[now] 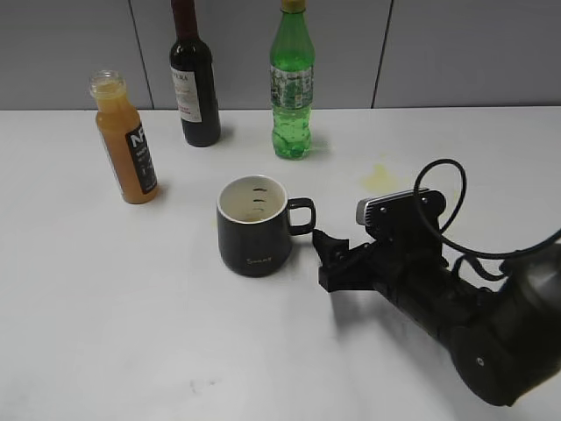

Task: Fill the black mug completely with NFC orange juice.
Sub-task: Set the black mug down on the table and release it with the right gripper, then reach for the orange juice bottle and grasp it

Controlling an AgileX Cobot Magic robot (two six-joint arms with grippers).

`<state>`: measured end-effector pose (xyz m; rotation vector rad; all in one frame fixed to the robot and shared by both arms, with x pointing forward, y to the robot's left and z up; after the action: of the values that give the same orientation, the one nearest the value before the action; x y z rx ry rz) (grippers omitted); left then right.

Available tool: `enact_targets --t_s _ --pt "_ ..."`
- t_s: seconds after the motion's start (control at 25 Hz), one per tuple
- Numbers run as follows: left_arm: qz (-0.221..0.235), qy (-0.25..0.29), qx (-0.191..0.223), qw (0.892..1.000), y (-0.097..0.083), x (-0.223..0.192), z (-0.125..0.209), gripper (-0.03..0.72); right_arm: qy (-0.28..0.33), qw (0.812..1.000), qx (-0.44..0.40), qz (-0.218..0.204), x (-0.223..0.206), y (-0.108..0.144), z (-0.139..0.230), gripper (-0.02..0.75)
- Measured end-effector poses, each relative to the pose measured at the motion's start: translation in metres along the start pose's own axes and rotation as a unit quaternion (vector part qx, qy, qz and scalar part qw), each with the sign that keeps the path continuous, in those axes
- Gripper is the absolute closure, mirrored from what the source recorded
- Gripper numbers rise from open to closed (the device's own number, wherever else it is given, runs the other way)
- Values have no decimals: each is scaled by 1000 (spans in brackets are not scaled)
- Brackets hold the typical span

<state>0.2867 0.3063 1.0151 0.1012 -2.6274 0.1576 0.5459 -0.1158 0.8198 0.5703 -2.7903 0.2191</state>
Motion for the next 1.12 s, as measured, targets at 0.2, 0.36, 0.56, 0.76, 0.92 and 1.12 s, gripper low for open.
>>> enact_targets --t_s 0.2,0.36,0.56,0.76,0.92,1.12 --pt "0 0 0 1000 0 0 0 451 -8 1000 4 0 32 -8 -16 85" --pt "0 0 0 1000 0 0 0 451 -61 998 18 2 50 -13 -55 85" --pt "0 0 0 1000 0 0 0 451 -37 997 66 0 61 -15 -91 85" --pt "0 0 0 1000 0 0 0 451 82 991 92 -53 72 -5 -98 87" --pt "0 0 0 1000 0 0 0 451 175 973 90 -117 90 9 -89 90" --pt "0 0 0 1000 0 0 0 451 276 941 93 -171 123 16 -71 99"
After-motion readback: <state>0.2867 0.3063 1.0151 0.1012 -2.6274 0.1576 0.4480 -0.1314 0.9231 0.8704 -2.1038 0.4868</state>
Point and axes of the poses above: a point on each arm's last joint axis where the gripper is mounted, x pointing back along that axis away from the gripper, y along the wrist's bending axis when the last joint is at zero, z = x × y, the point moved 6 cm from there along -x, pointing out along that axis toward the gripper, and after that the axes turned 12 degrees about x, right-handed, at the moved point
